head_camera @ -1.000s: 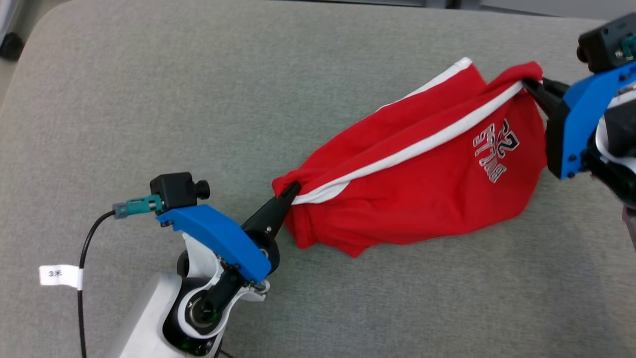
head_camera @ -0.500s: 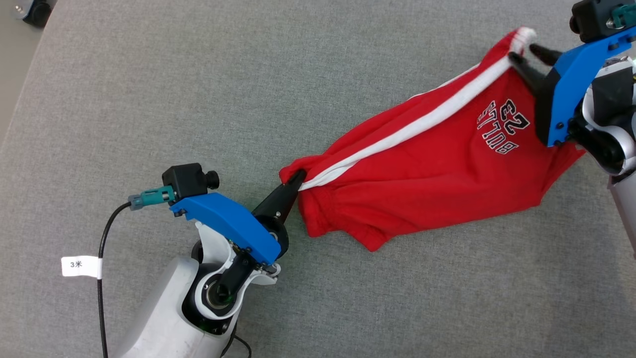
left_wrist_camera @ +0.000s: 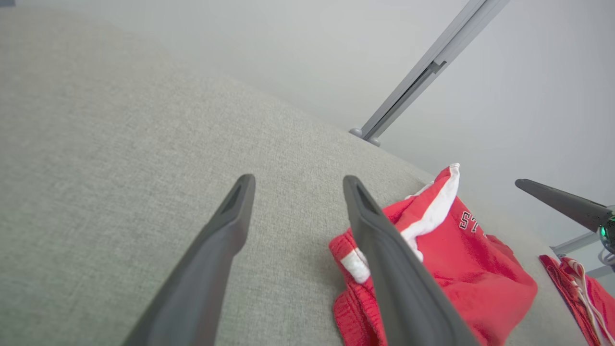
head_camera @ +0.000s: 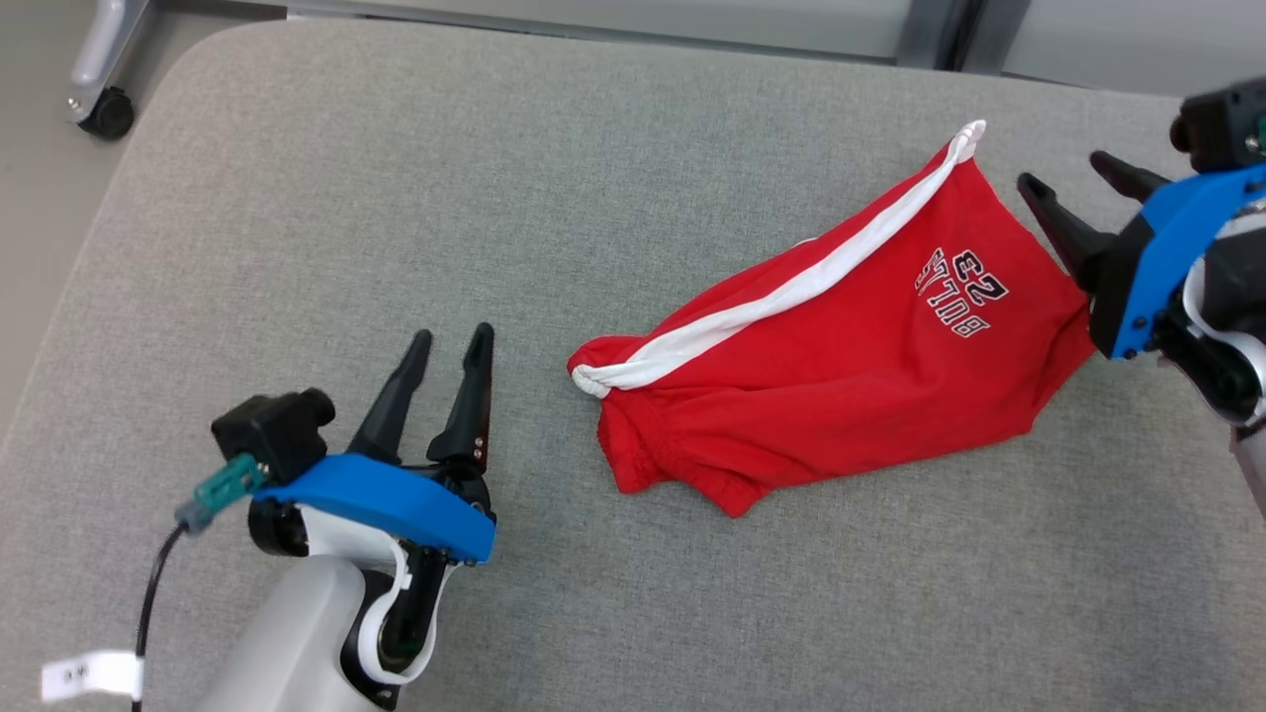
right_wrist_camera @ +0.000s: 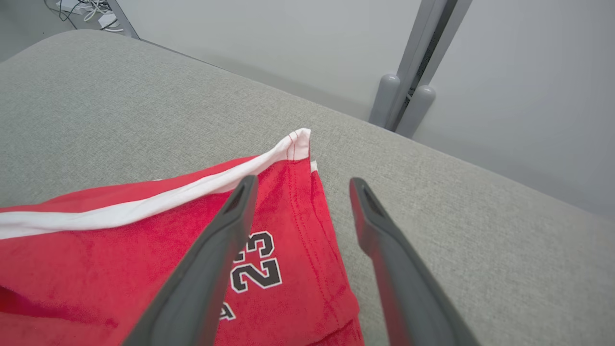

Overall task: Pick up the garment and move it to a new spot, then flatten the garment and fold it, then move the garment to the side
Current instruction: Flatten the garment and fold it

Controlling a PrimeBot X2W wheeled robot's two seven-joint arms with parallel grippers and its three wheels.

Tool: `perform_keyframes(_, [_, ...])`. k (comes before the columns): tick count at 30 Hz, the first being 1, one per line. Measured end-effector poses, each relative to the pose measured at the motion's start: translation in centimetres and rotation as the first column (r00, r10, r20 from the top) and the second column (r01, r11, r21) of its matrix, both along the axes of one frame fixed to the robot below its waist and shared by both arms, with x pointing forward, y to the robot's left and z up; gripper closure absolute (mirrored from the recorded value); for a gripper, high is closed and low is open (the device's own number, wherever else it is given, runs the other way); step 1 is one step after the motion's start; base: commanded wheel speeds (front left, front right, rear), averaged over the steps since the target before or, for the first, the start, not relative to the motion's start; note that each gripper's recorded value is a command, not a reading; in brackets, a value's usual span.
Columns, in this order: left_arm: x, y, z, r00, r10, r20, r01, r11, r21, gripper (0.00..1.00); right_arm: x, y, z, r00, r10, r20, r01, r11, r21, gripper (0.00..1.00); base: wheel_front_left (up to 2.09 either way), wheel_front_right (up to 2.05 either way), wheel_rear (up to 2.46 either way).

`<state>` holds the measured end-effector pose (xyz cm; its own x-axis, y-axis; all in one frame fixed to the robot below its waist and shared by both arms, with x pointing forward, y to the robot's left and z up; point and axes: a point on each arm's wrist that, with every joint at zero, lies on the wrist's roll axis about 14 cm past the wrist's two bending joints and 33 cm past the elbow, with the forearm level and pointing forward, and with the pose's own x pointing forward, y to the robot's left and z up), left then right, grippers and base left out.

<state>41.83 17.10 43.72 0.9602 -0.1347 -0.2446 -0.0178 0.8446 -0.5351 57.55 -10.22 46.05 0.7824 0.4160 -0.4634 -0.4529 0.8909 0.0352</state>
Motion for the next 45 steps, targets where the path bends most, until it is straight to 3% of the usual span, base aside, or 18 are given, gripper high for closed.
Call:
perform_keyframes(5, [0.1, 1.7, 0.3, 0.995, 0.033, 0.099, -0.052, 0.978, 0.204, 0.0, -1.0, -1.0, -1.1, 1.0, -0.029, -0.007, 0.029, 0.999, 0.019, 0.0, 0.0, 0.0, 0.0])
perform_keyframes(10, [1.6, 2.1, 1.7, 0.983, 0.019, 0.181, -0.079, 0.941, 0.33, 0.0, -0.8, -1.3, -3.2, 0.999, -0.042, -0.026, 0.042, 0.999, 0.011, 0.0, 0.0, 0.0, 0.0])
perform_keyframes(16, [1.1, 1.9, 0.7, 0.985, -0.009, 0.173, -0.057, 0.926, 0.372, 0.0, 0.1, -0.9, -6.0, 0.992, -0.077, -0.096, 0.079, 0.997, 0.024, 0.0, 0.0, 0.0, 0.0])
perform_keyframes(19, [0.9, 2.2, 0.5, 0.985, -0.014, 0.173, -0.056, 0.917, 0.394, 0.0, 0.2, -0.8, -8.5, 0.979, -0.091, -0.18, 0.089, 0.996, -0.018, 0.0, 0.0, 0.0, 0.0])
perform_keyframes(25, [0.2, 2.4, 0.6, 0.985, -0.014, 0.175, -0.06, 0.912, 0.407, 0.0, -0.5, 1.0, -9.5, 0.966, -0.068, -0.25, 0.066, 0.998, -0.014, 0.0, 0.0, 0.0, 0.0])
perform_keyframes(26, [0.1, 2.3, 0.7, 0.984, -0.014, 0.176, -0.06, 0.912, 0.405, 0.0, -0.7, 1.0, -9.6, 0.965, -0.063, -0.255, 0.058, 0.998, -0.026, 0.17, 0.0, 0.0, 0.0])
perform_keyframes(27, [0.1, 2.3, 0.8, 0.984, -0.014, 0.179, -0.06, 0.913, 0.404, 0.0, -0.9, 1.0, -9.6, 0.964, -0.059, -0.26, 0.051, 0.998, -0.036, 0.63, 0.0, 0.0, 0.0])
perform_keyframes(28, [0.1, 2.3, 0.9, 0.983, -0.013, 0.181, -0.062, 0.914, 0.402, 0.0, -1.1, 1.0, -9.6, 0.964, -0.056, -0.261, 0.045, 0.998, -0.045, 0.87, 0.0, 0.0, 0.0])
perform_keyframes(29, [0.1, 2.2, 0.9, 0.983, -0.014, 0.183, -0.062, 0.914, 0.4, 0.0, -1.2, 0.9, -9.5, 0.965, -0.051, -0.257, 0.037, 0.998, -0.056, 0.87, 0.0, 0.0, 0.0])
perform_keyframes(30, [0.0, 2.1, 1.0, 0.983, -0.017, 0.184, -0.059, 0.915, 0.4, 0.0, -1.4, 0.8, -9.5, 0.966, -0.048, -0.256, 0.032, 0.997, -0.064, 1.0, 0.0, 0.0, 0.0])
perform_keyframes(35, [-0.1, 1.4, 0.7, 0.983, -0.037, 0.178, -0.037, 0.917, 0.396, 0.0, -1.6, -0.4, -8.7, 0.975, -0.062, -0.215, 0.048, 0.996, -0.07, 1.0, 0.0, 0.0, 0.0])
perform_keyframes(45, [-1.3, 0.2, 2.0, 0.973, -0.094, 0.209, 0.0, 0.912, 0.41, 0.0, -4.1, -7.2, -5.3, 0.968, -0.241, -0.063, 0.239, 0.97, -0.045, 1.0, 0.0, 0.0, 0.0])
